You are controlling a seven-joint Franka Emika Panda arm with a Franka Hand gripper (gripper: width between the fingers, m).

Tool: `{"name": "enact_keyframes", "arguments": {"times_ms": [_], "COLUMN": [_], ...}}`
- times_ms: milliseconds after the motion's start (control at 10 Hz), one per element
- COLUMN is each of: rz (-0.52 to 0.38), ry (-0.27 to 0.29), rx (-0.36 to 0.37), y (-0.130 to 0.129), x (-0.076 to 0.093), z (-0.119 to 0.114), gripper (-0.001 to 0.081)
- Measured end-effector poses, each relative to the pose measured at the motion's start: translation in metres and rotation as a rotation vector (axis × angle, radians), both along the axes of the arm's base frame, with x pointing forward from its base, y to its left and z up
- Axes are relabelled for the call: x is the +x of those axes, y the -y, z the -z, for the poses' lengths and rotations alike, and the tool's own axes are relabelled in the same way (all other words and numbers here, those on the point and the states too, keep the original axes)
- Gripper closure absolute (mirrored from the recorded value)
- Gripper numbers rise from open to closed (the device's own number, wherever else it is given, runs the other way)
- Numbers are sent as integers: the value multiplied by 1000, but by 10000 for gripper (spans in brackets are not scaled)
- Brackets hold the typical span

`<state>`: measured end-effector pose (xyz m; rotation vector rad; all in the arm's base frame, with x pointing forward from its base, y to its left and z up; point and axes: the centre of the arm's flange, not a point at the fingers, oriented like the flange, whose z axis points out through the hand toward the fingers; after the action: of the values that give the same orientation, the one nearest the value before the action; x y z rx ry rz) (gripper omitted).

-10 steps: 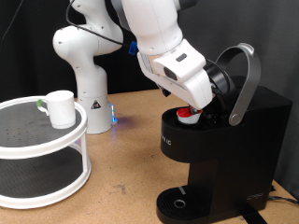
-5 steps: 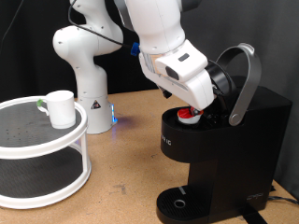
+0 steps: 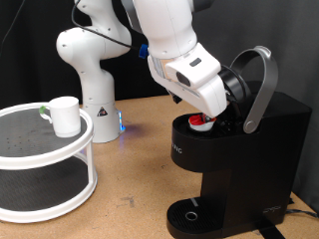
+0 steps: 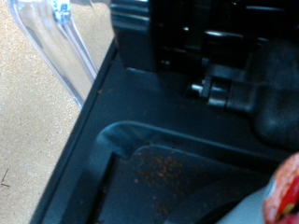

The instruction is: Make a cup of coffee with the keurig machine

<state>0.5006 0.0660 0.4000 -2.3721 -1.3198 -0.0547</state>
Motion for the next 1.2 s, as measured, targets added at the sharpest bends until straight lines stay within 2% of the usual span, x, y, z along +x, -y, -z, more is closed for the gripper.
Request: {"name": "enact_keyframes", "arguments": {"times_ms": [800,1000,1200], "rz": [15,32,51], "ry": [5,3,14], "rx": [-15,17,88], "y": [-2,-2,-1], "x": [0,1,1], "z": [6,6,6], "gripper": [1,1,1]}}
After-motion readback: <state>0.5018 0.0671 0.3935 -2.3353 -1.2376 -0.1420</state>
